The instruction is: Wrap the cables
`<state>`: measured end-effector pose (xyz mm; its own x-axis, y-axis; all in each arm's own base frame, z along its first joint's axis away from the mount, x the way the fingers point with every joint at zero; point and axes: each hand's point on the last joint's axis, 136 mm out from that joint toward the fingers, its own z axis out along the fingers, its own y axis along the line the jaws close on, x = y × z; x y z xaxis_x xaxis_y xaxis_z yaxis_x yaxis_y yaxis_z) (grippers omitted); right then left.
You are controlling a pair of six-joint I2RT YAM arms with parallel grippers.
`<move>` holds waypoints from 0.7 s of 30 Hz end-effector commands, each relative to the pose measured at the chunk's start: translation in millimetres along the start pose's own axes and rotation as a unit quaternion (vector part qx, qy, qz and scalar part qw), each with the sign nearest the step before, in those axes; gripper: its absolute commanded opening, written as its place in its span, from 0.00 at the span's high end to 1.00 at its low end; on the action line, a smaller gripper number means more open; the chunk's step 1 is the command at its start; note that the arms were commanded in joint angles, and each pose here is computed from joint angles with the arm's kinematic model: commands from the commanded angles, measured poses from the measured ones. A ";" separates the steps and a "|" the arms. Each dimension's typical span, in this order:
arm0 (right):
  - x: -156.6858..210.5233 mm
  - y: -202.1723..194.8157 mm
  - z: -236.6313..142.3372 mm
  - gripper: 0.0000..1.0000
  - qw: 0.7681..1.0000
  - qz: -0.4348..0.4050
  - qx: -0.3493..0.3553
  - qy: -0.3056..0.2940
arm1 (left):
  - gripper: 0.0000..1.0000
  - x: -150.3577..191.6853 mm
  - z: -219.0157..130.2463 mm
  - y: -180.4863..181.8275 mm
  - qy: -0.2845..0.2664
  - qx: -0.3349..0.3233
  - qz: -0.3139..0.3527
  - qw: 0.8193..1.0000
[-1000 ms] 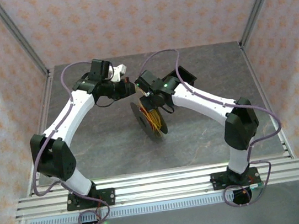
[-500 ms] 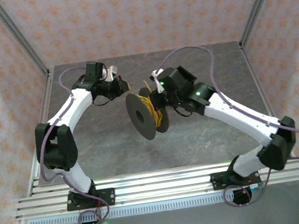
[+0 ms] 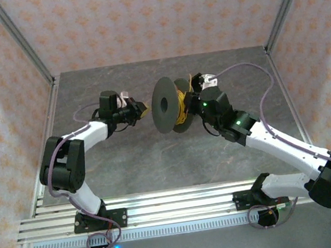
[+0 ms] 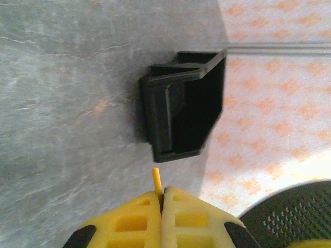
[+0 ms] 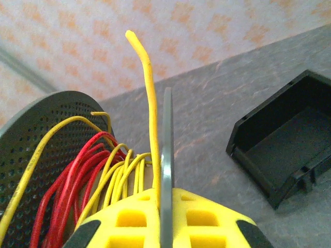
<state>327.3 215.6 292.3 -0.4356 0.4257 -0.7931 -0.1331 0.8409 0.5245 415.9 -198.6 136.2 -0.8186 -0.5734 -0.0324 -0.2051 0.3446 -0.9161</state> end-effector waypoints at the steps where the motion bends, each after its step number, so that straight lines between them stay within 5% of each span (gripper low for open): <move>1: -82.2 6.4 -15.6 1.00 0.974 0.124 0.001 -0.189 | 1.00 -0.1 -7.5 -57.0 -0.046 0.119 -0.038 0.991; 7: -69.6 -21.7 2.3 1.00 0.964 0.139 0.083 -0.212 | 1.00 13.8 -7.8 -73.8 -0.061 0.183 -0.089 0.977; 21: -42.8 -29.9 54.8 1.00 0.962 0.106 0.171 -0.185 | 1.00 64.4 -11.5 -73.9 -0.088 0.143 -0.091 0.982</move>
<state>389.8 191.2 247.2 -0.2112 0.5262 -0.8237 0.2478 0.8440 0.4756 375.0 -255.1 199.7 -0.7090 -0.6954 0.1174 -0.1756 0.0128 -0.9844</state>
